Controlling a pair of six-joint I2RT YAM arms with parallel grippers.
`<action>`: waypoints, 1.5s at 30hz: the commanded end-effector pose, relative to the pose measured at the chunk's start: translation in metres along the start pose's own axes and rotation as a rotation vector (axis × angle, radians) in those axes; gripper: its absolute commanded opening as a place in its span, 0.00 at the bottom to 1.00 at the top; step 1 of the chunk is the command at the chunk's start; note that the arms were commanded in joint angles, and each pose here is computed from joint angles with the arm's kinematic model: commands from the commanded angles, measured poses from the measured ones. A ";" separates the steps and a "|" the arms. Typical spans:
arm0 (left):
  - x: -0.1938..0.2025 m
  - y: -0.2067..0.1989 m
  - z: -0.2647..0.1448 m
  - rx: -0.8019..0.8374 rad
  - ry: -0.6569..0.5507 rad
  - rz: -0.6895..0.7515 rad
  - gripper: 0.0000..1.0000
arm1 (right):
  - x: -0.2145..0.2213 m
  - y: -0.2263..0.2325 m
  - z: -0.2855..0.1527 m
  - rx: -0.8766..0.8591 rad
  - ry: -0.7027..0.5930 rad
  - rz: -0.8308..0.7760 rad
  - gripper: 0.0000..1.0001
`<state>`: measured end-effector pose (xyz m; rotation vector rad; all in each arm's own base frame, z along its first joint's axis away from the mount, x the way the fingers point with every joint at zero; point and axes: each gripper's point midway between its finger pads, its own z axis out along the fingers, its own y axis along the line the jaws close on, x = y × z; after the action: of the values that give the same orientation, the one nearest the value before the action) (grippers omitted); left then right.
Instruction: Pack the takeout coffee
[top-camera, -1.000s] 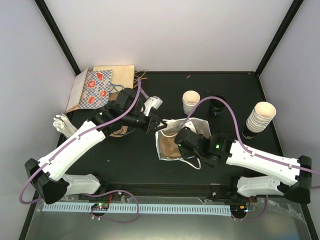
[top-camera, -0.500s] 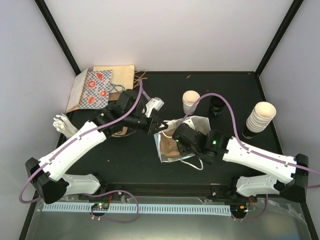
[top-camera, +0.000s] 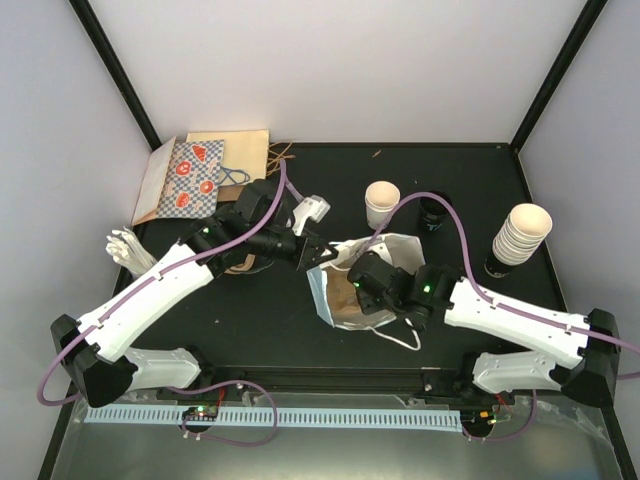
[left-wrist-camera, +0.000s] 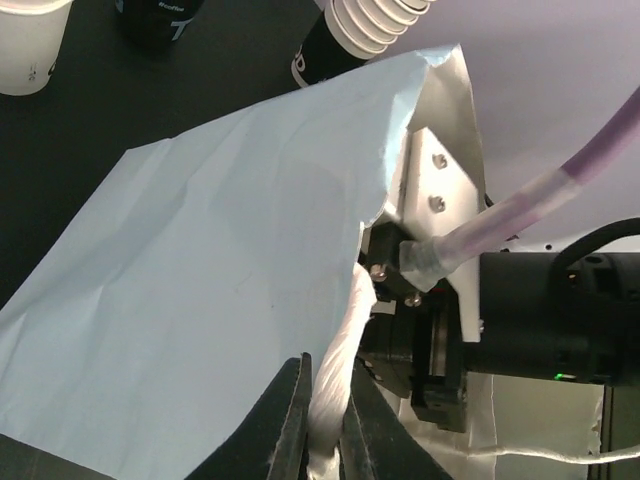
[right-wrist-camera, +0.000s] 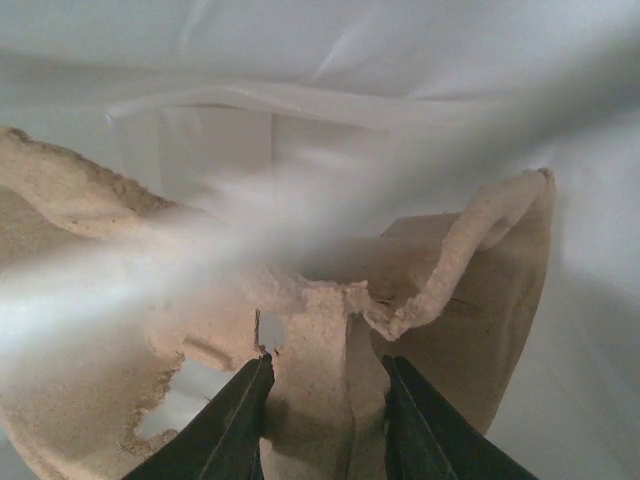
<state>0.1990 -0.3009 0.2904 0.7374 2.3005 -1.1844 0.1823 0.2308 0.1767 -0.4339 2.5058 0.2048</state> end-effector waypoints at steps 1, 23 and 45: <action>-0.006 -0.005 -0.004 0.007 -0.038 0.004 0.09 | 0.008 -0.005 0.008 -0.013 -0.029 -0.014 0.30; -0.035 -0.005 -0.014 0.063 -0.169 -0.059 0.02 | 0.030 -0.001 0.029 -0.026 0.017 -0.093 0.30; -0.044 -0.025 -0.023 0.238 -0.268 -0.156 0.02 | 0.038 -0.002 0.048 0.041 0.081 -0.096 0.31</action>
<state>0.2132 -0.3022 0.3030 0.4292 2.2156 -1.4448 0.1788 0.2320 0.1196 -0.5542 2.5272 0.1388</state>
